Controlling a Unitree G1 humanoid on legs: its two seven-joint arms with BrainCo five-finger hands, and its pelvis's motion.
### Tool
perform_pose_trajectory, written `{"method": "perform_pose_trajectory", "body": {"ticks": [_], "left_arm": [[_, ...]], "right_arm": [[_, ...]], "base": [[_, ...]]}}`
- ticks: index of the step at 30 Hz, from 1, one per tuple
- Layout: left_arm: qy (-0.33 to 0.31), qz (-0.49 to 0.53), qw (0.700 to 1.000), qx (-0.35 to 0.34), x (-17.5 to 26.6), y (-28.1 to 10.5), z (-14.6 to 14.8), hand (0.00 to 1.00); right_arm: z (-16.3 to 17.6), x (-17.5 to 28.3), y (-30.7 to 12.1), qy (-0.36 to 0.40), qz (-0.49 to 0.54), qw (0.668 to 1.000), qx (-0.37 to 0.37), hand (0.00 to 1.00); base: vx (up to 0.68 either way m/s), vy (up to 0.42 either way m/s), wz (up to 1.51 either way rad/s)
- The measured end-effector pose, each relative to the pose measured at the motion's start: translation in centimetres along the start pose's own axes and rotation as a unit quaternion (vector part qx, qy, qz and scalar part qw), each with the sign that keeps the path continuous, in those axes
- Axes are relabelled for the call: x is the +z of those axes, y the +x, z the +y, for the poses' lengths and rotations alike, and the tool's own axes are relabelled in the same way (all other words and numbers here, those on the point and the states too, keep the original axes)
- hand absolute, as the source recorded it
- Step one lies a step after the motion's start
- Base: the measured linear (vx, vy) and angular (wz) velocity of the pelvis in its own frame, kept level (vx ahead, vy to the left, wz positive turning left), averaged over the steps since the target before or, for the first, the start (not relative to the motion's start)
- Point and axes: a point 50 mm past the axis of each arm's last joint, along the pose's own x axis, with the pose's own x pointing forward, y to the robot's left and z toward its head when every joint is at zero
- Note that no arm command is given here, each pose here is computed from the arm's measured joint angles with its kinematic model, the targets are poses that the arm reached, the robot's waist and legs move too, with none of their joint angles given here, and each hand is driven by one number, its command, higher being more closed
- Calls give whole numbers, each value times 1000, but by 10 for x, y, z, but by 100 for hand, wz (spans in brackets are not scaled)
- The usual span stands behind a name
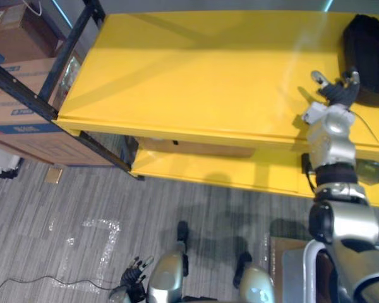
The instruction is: Walk over and take plastic housings, then place them on the shelf
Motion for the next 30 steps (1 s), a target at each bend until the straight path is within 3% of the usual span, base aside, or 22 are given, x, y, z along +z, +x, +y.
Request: {"method": "perform_pose_trajectory", "body": {"ticks": [12, 15, 17, 20, 27, 30], "left_arm": [[7, 0, 1000, 1, 1, 0, 3, 0], [8, 5, 1000, 4, -1, -1, 5, 0], [8, 10, 1000, 10, -4, -3, 12, 0], [2, 21, 999, 27, -5, -5, 22, 0], [-9, 40, 996, 81, -14, -12, 43, 0], [-24, 49, 992, 115, -20, -15, 49, 0]], "right_arm": [[2, -2, -1, -30, -11, 999, 23, 0], [12, -11, -10, -82, -40, 989, 113, 0], [30, -17, -31, -123, -78, 961, 236, 0], [36, -18, -54, -114, -113, 928, 336, 0], [21, -26, -97, -32, -151, 927, 343, 0], [-10, -56, -121, -23, -113, 945, 306, 0]], "base": [[0, 0, 0], [13, -7, 0], [37, -17, -1], [74, -12, -2], [66, -1, -10], [3, 3, -23]]}}
